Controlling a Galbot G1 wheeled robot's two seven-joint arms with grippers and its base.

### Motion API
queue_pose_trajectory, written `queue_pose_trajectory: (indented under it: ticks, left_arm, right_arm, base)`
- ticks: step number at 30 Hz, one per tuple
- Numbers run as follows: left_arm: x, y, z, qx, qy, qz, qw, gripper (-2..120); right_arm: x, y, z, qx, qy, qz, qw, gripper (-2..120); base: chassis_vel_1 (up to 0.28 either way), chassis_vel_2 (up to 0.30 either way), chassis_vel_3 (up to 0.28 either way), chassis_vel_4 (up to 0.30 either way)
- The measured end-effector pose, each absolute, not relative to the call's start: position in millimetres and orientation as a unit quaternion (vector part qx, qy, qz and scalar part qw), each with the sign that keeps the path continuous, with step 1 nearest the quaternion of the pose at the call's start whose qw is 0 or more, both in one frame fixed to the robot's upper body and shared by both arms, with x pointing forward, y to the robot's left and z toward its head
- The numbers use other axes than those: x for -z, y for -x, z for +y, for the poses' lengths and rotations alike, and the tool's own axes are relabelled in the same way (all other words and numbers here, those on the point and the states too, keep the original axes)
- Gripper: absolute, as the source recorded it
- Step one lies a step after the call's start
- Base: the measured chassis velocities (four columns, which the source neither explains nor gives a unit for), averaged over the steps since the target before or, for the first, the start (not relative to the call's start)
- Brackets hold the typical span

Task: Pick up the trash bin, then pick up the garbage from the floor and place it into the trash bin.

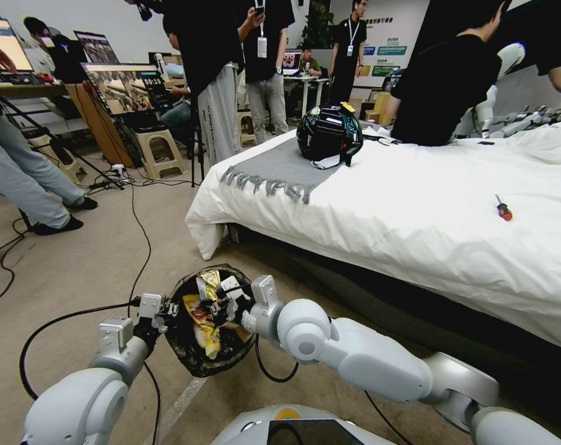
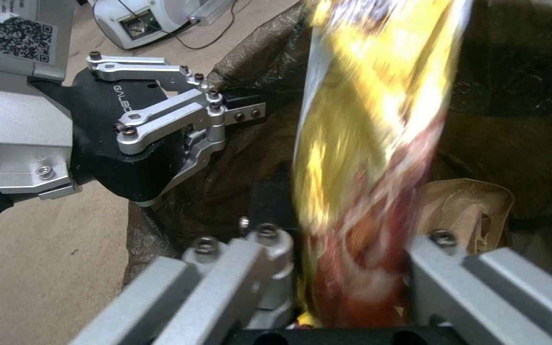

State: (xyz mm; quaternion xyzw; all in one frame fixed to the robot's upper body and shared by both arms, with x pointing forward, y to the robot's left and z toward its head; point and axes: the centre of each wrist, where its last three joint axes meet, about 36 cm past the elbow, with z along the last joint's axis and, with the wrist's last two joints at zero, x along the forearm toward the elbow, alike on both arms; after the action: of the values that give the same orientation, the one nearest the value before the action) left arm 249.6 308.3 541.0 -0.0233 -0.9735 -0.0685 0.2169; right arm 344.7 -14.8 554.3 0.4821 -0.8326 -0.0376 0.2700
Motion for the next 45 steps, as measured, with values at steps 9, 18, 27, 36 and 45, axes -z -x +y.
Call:
queue_pose_trajectory:
  ticks: [9,18,27,36,45]
  left_arm:
    - [-541.2,-249.1,306.9,0.067,0.025,-0.974,0.217,1]
    - [-541.2,-249.0,306.7,0.067,0.025,-0.974,0.216,1]
    - [-541.4,-249.3,306.9,0.067,0.026,-0.974,0.215,1]
    - [-540.8,-250.4,309.4,0.068,0.022,-0.974,0.216,1]
    - [-540.7,-248.9,311.6,0.067,0.017,-0.974,0.217,1]
  right_arm:
    - [-557.7,-342.1,-14.8,0.033,-0.482,-0.834,0.265,47]
    - [-563.1,-339.3,-14.1,0.031,-0.488,-0.833,0.258,80]
    - [-565.0,-338.4,-14.8,0.031,-0.489,-0.834,0.254,100]
    - [-590.1,-340.5,-26.3,0.049,-0.491,-0.844,0.209,100]
    - [-606.0,-361.2,-75.2,0.075,-0.465,-0.879,0.074,100]
  base:
    - [0.000,0.000,0.000,0.000]
    - [0.000,0.000,0.000,0.000]
    - [0.000,0.000,0.000,0.000]
    - [0.000,0.000,0.000,0.000]
    - [0.000,0.000,0.000,0.000]
